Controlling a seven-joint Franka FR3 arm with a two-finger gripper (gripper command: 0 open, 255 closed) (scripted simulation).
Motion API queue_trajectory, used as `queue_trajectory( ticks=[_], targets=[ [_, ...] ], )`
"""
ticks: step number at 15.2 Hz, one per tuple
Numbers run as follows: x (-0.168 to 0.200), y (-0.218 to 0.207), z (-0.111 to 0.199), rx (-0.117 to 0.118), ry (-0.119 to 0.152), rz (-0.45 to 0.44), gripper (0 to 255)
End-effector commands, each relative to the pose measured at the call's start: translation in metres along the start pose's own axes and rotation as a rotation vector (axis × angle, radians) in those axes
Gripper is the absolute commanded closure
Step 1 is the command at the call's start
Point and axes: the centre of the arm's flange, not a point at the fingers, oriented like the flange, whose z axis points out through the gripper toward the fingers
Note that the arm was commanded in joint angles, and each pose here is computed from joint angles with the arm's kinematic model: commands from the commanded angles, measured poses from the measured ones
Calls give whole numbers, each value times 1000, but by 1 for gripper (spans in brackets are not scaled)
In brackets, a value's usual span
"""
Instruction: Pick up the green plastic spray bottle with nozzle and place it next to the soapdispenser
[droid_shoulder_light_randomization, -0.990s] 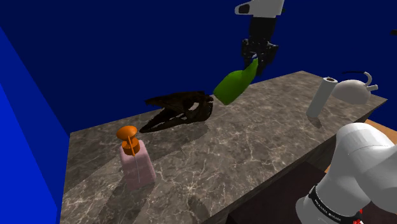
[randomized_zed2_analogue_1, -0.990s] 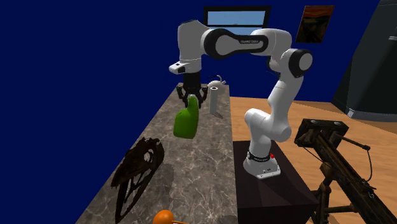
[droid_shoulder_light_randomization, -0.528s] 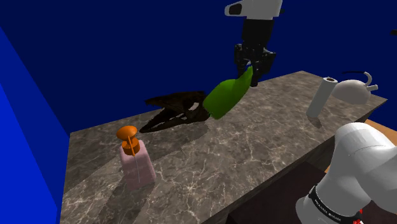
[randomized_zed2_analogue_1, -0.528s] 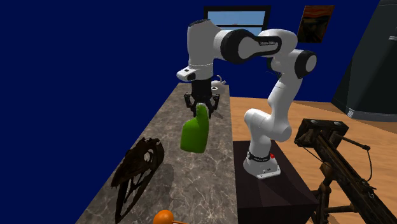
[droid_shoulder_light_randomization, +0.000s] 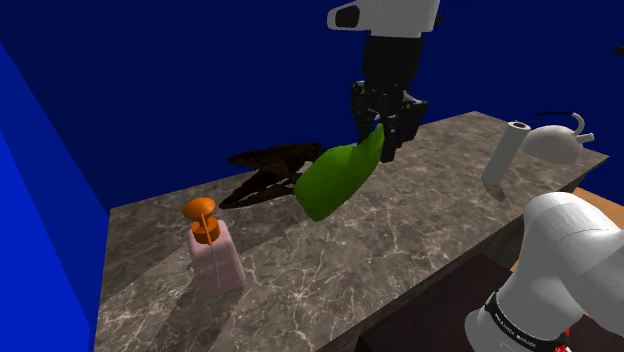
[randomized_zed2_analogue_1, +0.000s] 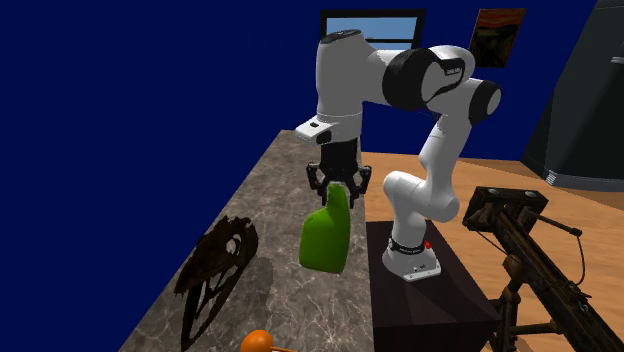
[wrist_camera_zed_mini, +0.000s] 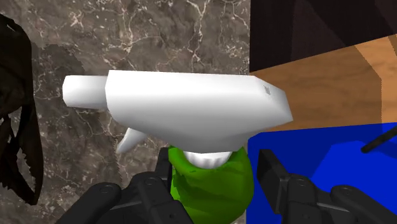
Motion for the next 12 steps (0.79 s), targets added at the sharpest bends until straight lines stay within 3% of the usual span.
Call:
queue_trajectory(
  ticks=[1,2,12],
  targets=[
    [21,-19,1,0,0,1,255],
    [38,-33,2,0,0,1,255],
    [37,-31,55,0,0,1,255]
  ],
)
